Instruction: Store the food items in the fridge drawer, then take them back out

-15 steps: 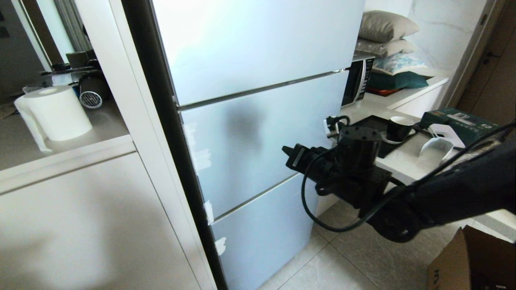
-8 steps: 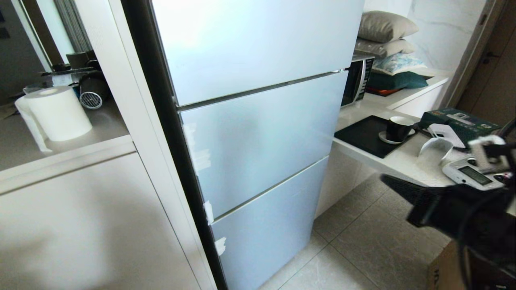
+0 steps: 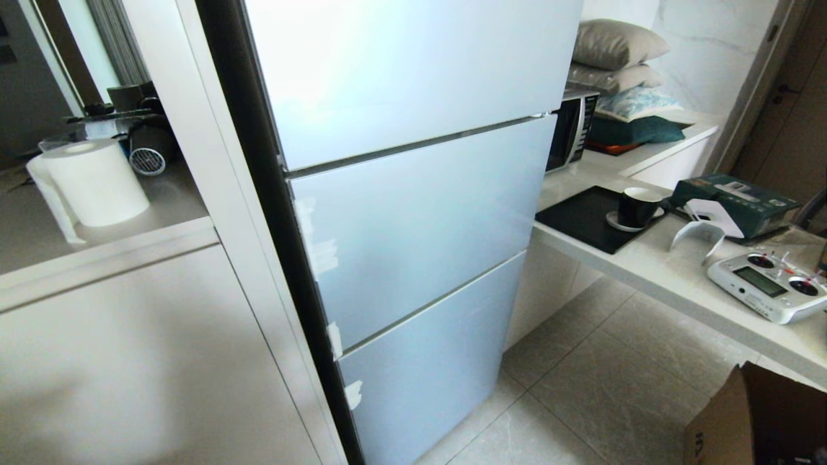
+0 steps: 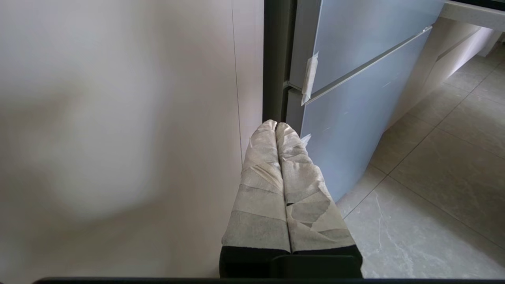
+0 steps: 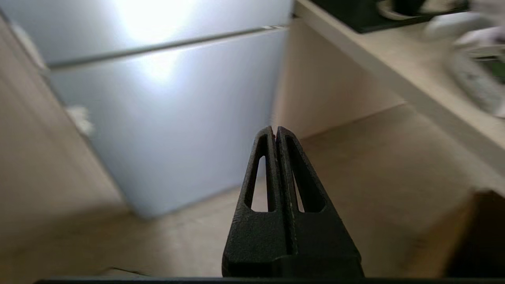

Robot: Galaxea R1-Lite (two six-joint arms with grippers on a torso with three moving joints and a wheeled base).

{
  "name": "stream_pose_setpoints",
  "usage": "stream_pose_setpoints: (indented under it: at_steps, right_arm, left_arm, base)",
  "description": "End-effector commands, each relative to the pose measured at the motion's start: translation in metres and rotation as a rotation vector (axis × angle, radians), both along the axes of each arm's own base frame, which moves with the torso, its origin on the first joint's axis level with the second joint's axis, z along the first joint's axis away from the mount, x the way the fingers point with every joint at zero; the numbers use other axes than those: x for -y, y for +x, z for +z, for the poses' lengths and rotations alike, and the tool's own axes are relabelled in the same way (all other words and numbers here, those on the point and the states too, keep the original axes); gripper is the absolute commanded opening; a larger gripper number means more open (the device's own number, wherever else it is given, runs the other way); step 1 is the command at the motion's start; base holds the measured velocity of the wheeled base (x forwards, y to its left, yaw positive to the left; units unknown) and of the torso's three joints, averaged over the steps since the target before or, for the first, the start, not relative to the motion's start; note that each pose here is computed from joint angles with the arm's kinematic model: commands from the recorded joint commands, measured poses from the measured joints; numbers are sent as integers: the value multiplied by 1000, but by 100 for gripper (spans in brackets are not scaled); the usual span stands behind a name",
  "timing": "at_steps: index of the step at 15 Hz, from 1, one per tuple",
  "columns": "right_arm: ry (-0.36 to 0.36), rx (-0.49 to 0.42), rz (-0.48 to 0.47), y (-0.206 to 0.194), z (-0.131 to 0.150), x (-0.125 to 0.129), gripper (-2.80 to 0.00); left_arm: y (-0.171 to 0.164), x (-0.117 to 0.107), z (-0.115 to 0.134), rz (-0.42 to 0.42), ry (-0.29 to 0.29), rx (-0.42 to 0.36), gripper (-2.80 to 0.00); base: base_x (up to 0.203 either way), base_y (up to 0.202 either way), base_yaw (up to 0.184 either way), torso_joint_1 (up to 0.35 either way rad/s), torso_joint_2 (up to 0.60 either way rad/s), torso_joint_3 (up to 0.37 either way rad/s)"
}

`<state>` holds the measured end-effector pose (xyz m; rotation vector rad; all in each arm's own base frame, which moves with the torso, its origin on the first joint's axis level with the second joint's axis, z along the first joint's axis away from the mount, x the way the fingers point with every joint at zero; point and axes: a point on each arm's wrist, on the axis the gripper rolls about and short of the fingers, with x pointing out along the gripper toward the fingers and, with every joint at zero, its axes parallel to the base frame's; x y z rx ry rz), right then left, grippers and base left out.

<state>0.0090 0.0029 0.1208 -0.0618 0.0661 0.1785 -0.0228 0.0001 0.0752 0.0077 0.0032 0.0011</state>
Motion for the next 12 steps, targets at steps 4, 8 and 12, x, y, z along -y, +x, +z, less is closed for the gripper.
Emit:
stream_pose_setpoints:
  at_steps: [4,8,12]
  right_arm:
    - [34,47,-175,-33,-45,3,-280]
    - [42,44,-178,-33,-45,3,-280]
    - [42,45,-177,-33,-45,3,-280]
  left_arm:
    - [0,0,0,0,2,-1,-280]
    - [0,0,0,0,2,-1,-280]
    - [0,0,0,0,3,0,-280]
  base:
    - [0,0,0,0,0,0]
    - [0,0,0,0,0,0]
    - [0,0,0,0,0,0]
